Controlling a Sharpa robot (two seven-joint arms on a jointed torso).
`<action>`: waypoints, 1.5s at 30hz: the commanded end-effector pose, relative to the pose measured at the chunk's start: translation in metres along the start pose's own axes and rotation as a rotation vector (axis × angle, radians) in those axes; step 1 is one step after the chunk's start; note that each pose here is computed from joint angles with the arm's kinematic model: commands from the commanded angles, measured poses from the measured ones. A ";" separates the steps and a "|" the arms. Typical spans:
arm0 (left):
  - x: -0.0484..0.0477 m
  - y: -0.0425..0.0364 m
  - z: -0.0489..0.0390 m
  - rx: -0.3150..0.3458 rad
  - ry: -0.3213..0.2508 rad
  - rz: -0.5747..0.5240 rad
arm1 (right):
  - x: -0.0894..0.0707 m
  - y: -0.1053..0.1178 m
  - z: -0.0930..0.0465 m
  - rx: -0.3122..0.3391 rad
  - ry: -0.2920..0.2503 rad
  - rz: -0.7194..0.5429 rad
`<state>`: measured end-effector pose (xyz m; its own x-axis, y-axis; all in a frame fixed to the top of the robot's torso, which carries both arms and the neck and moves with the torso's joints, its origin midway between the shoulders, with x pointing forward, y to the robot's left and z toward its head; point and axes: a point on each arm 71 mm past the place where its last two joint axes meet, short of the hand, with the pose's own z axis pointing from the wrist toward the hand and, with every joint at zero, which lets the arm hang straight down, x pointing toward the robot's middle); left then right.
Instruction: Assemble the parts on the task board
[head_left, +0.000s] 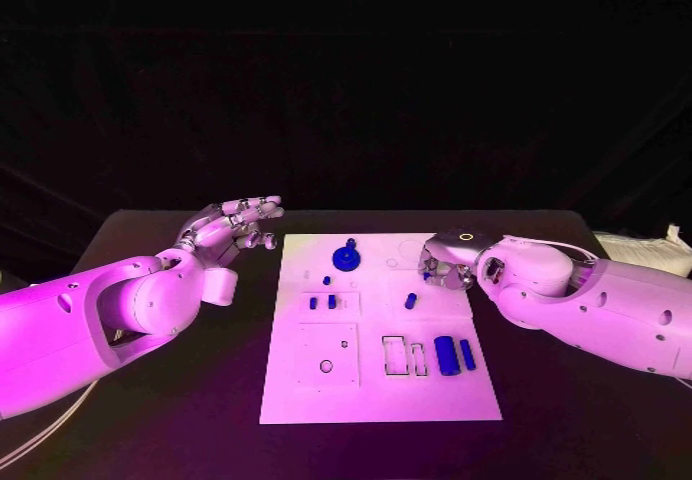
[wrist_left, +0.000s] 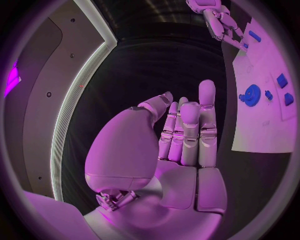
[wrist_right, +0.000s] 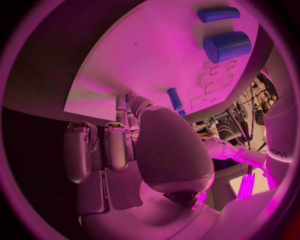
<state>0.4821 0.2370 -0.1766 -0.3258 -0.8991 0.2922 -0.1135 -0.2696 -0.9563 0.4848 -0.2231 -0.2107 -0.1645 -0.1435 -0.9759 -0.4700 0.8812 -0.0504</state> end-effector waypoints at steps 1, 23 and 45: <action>0.0010 -0.0006 0.0000 0.004 0.008 -0.008 | 0.007 0.001 0.000 -0.011 0.048 -0.014; 0.0017 -0.0004 -0.0003 0.000 0.025 0.002 | 0.000 -0.001 -0.003 -0.028 -0.072 0.059; -0.0013 -0.0002 -0.0004 -0.007 0.021 0.005 | -0.018 -0.003 -0.019 -0.040 -0.127 0.101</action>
<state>0.4827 0.2398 -0.1777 -0.3265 -0.9012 0.2848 -0.1187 -0.2599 -0.9583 0.4744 -0.2336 -0.1915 -0.1081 -0.0061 -0.9941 -0.4824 0.8747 0.0471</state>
